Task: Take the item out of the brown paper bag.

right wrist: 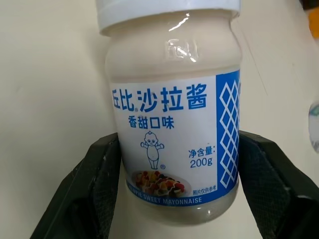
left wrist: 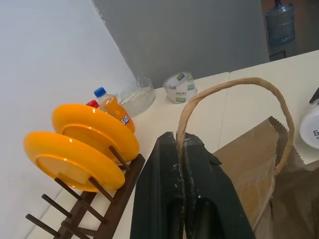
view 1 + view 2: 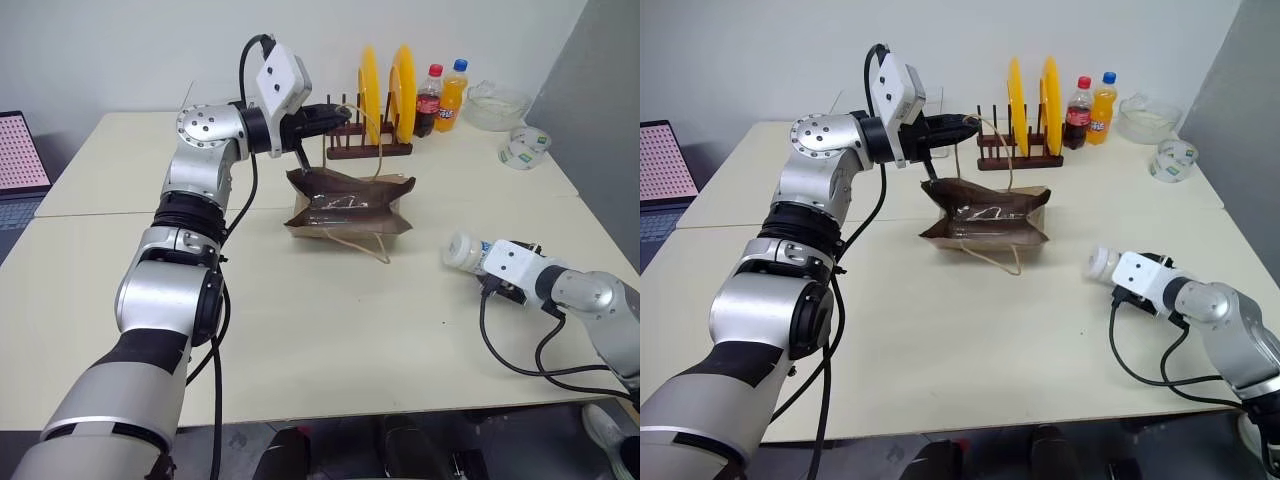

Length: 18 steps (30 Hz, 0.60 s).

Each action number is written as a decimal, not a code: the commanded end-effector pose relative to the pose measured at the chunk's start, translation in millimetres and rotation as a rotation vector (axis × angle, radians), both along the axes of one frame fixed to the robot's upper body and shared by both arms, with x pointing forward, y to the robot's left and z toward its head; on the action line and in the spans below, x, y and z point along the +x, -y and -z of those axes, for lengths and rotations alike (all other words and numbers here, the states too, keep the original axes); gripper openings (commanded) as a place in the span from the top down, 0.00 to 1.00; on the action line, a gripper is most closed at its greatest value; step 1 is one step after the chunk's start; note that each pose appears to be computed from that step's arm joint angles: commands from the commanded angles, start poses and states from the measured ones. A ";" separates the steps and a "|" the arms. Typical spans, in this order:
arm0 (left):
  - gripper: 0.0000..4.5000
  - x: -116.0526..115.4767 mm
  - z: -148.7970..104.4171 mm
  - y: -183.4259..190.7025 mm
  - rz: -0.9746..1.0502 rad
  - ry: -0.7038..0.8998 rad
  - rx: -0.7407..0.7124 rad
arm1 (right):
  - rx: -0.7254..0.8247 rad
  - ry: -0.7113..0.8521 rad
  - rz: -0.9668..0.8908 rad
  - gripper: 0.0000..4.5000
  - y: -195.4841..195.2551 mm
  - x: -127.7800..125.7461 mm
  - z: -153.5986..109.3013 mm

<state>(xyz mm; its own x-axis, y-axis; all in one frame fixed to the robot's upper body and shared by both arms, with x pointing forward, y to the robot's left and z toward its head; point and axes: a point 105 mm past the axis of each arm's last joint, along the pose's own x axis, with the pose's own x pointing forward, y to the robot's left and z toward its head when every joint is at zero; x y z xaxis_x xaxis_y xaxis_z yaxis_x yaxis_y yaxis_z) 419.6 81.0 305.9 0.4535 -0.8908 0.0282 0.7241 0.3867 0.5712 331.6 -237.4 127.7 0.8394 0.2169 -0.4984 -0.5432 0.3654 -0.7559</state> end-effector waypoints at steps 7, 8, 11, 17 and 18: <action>1.00 -7.4 -20.6 1.8 0.018 0.065 -0.020 | 0.093 0.060 -0.029 0.00 -3.5 -10.8 -37.6; 1.00 -7.5 -20.0 2.1 0.019 0.062 -0.019 | 0.131 0.071 -0.025 0.00 -3.6 -16.0 -45.6; 1.00 -7.1 -18.1 3.1 0.017 0.056 -0.017 | 0.280 0.086 -0.038 0.00 -10.6 -37.3 -65.5; 1.00 -0.8 -8.3 6.0 -0.008 0.018 -0.001 | 0.709 0.229 -0.226 0.00 -93.5 -85.4 -85.7; 1.00 0.4 -7.7 6.2 -0.013 0.010 -0.002 | 0.749 0.247 -0.229 0.00 -102.3 -86.0 -85.4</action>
<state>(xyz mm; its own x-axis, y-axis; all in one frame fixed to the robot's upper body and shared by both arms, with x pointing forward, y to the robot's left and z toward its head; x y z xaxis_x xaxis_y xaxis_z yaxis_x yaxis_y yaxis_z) 420.0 74.1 302.7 0.4550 -0.8903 0.0176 0.7313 0.3849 0.5631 250.4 -144.4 202.4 0.8001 0.5996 -0.0205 -0.5458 0.7133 -0.4397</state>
